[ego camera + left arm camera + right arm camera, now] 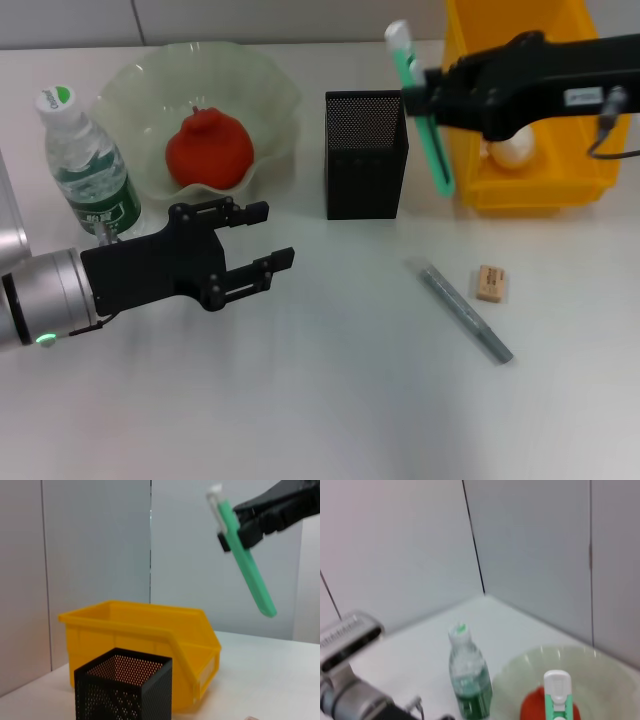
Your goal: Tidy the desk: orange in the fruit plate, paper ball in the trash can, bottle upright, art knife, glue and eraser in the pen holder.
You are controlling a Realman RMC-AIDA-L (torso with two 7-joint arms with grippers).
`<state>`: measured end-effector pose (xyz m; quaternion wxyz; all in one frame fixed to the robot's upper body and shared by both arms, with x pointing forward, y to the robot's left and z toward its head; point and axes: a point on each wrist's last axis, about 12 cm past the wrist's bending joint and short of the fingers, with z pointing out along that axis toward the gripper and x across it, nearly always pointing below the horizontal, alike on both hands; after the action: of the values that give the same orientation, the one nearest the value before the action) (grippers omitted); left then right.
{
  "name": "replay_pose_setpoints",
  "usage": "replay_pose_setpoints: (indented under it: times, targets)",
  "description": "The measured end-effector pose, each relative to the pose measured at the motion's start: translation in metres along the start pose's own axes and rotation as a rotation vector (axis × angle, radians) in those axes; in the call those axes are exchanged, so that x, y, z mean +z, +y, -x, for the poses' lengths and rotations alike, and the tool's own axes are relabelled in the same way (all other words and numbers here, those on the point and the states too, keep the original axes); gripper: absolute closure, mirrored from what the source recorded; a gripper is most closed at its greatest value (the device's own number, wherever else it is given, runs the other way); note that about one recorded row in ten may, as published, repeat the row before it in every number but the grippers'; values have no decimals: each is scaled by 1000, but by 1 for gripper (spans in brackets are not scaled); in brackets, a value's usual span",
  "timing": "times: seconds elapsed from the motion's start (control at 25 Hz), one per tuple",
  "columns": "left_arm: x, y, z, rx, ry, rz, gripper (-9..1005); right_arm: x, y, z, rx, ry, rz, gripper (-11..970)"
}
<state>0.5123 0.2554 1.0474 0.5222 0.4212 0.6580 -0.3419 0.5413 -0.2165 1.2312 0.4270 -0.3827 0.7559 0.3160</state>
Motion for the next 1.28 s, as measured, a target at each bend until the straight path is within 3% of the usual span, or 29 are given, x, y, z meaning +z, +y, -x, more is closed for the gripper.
replay_pose_setpoints:
  times: [0.12,0.28,0.52,0.92,1.28]
  targets:
    - [2,1,2,-1,-13,4,391,-15,-14,-17,20,-138,35,776]
    - [2,2,3,-1,-17,5,391,-17,-25,-35,25,-229,59,776]
    - [4,2,4,1,-17,0,391,6,-35,-76,-52,-501,135,776]
    - [4,0,2,-9,-17,-3,392,27,-50,-110,-61,-560,-12,776]
    - [5,-1,3,-6,-20,-13,392,40,-59,-108,-71,-521,-66,773]
